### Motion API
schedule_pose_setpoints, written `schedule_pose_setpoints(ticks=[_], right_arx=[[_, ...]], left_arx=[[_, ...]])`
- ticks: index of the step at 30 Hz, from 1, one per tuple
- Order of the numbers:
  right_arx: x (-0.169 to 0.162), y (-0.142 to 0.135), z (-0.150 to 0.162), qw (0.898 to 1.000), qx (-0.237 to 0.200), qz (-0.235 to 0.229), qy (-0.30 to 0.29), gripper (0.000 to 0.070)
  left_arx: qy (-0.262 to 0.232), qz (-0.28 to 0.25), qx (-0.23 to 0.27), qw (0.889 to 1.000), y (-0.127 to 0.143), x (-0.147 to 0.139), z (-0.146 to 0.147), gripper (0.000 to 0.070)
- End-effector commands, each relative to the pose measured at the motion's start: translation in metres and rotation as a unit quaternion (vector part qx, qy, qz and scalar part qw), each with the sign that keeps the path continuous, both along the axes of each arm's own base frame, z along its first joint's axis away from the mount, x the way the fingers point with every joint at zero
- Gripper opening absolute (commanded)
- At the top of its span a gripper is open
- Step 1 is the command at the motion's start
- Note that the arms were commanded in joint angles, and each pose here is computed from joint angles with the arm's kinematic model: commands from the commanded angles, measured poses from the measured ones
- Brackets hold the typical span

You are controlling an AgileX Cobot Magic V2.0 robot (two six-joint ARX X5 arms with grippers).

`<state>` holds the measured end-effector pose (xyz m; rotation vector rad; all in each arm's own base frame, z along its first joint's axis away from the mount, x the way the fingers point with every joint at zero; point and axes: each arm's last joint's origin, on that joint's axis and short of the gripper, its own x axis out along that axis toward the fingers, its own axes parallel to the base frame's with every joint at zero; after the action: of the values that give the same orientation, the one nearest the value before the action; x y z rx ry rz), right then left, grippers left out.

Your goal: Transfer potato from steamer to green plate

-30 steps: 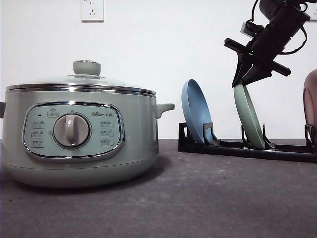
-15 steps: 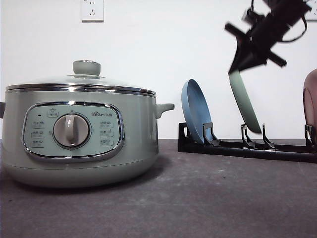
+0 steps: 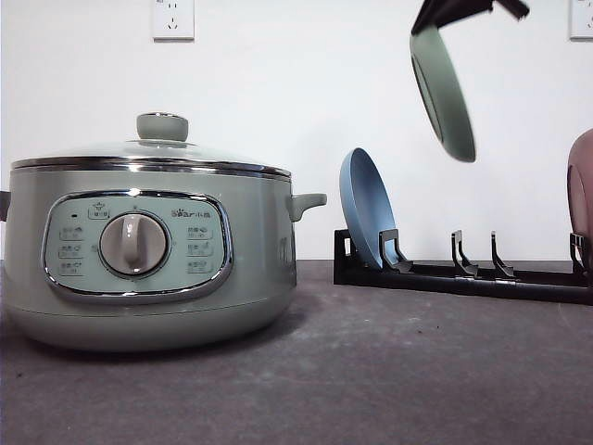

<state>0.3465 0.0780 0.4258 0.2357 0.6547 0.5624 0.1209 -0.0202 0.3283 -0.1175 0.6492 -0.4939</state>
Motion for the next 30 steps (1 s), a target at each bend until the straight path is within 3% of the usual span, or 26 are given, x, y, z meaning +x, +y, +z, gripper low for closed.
schedule_pose_setpoints(ticks=[1, 6, 10, 20, 27, 30], right_arx=[[-0.013, 0.006, 0.013, 0.998, -0.047, 0.025, -0.037, 0.0007], [-0.057, 0.026, 0.018, 0.986, -0.155, 0.054, -0.012, 0.0007], [-0.087, 0.047, 0.015, 0.969, -0.231, 0.082, 0.018, 0.0006], [-0.145, 0.116, -0.034, 0.907, -0.379, 0.173, 0.059, 0.0005], [-0.179, 0.145, -0.088, 0.861, -0.466, 0.187, 0.079, 0.0005], [-0.191, 0.152, -0.109, 0.85, -0.485, 0.191, 0.082, 0.0005]], left_arx=[[-0.017, -0.005, -0.001, 1.0, -0.001, 0.001, 0.007, 0.0637], [-0.02, -0.005, -0.001, 1.0, -0.001, 0.001, 0.008, 0.0637], [-0.021, -0.006, -0.001, 1.0, -0.001, 0.001, 0.008, 0.0637], [-0.022, -0.005, -0.001, 1.0, -0.001, 0.001, 0.008, 0.0637], [-0.021, -0.005, -0.001, 1.0, -0.001, 0.001, 0.008, 0.0637], [-0.021, -0.005, -0.001, 1.0, -0.001, 0.001, 0.008, 0.0637]])
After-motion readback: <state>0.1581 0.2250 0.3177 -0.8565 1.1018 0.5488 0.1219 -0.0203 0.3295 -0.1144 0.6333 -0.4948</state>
